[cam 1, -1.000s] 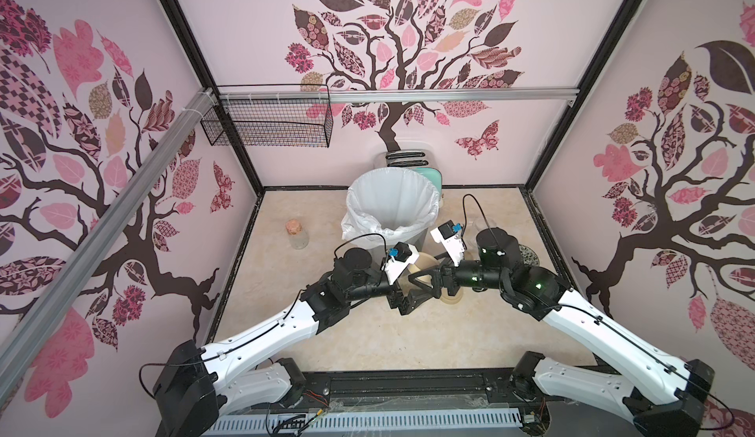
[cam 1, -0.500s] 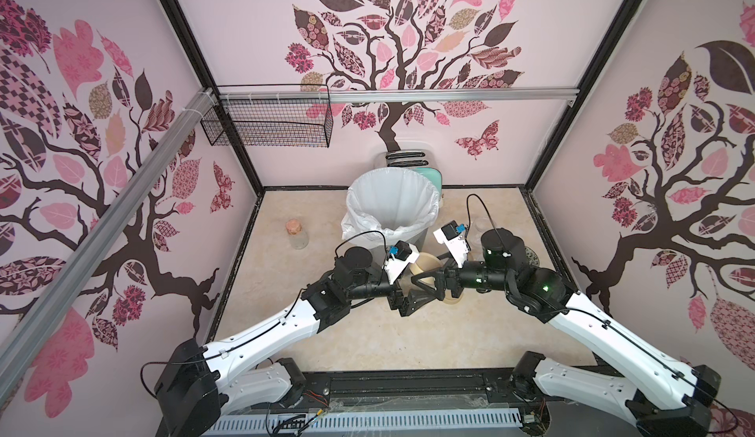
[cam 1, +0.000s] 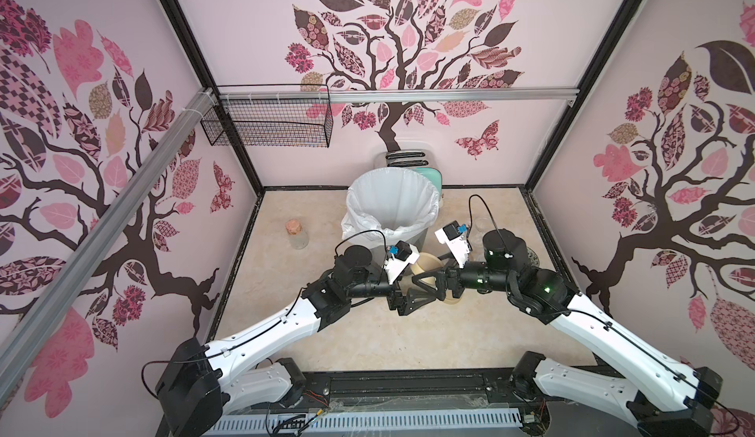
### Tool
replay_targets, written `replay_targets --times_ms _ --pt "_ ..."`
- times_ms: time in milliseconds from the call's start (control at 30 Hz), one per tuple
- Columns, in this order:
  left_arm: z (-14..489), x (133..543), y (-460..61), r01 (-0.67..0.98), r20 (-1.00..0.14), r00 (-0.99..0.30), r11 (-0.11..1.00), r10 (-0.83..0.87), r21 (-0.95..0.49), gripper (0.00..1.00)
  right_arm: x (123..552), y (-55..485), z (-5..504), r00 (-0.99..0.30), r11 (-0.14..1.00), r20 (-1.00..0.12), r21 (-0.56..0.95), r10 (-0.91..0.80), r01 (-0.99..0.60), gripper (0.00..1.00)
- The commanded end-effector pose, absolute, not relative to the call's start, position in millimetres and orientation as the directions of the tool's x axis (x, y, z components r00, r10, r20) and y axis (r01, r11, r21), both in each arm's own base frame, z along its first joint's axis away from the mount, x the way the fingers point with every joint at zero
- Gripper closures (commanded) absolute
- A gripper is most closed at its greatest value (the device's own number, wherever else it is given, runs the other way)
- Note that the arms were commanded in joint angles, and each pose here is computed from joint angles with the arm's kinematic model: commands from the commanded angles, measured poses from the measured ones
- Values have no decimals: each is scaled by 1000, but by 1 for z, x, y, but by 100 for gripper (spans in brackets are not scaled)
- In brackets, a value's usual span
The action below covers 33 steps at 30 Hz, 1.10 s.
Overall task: Empty moldy rice from jars
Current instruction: Unscrew the lid from the jar.
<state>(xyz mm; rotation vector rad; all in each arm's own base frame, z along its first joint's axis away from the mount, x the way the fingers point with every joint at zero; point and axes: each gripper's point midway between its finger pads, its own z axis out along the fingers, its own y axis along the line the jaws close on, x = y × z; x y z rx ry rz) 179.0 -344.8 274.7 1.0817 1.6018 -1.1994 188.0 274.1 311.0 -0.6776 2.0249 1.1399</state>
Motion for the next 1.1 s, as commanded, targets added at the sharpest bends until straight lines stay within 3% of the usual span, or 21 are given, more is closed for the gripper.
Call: replay_targets --times_ms 0,133,267,400,600,667,833,1067 --pt "272 181 -346 957 -949 -264 166 171 -237 26 177 279 369 -511 349 -860 480 4 -805 34" --pt "271 177 -349 958 -947 -271 138 173 -249 14 174 281 376 -502 323 -865 481 22 -815 37" --pt "266 178 -350 955 -941 -285 138 183 -262 9 172 283 380 -503 300 -864 486 20 -821 38" --pt "263 179 -350 953 -938 -291 142 189 -267 8 171 282 385 -493 293 -869 480 34 -827 38" --pt "266 180 -351 958 -944 -275 138 185 -252 21 173 282 375 -505 315 -863 484 18 -816 36" --pt "267 183 -348 958 -947 -265 158 180 -238 23 175 281 370 -512 327 -859 487 12 -809 32" --pt "269 188 -339 957 -952 -247 199 180 -211 26 181 277 359 -524 382 -851 486 5 -786 1" --pt "265 200 -328 944 -957 -221 289 188 -161 26 182 273 356 -542 420 -840 482 -28 -769 0"
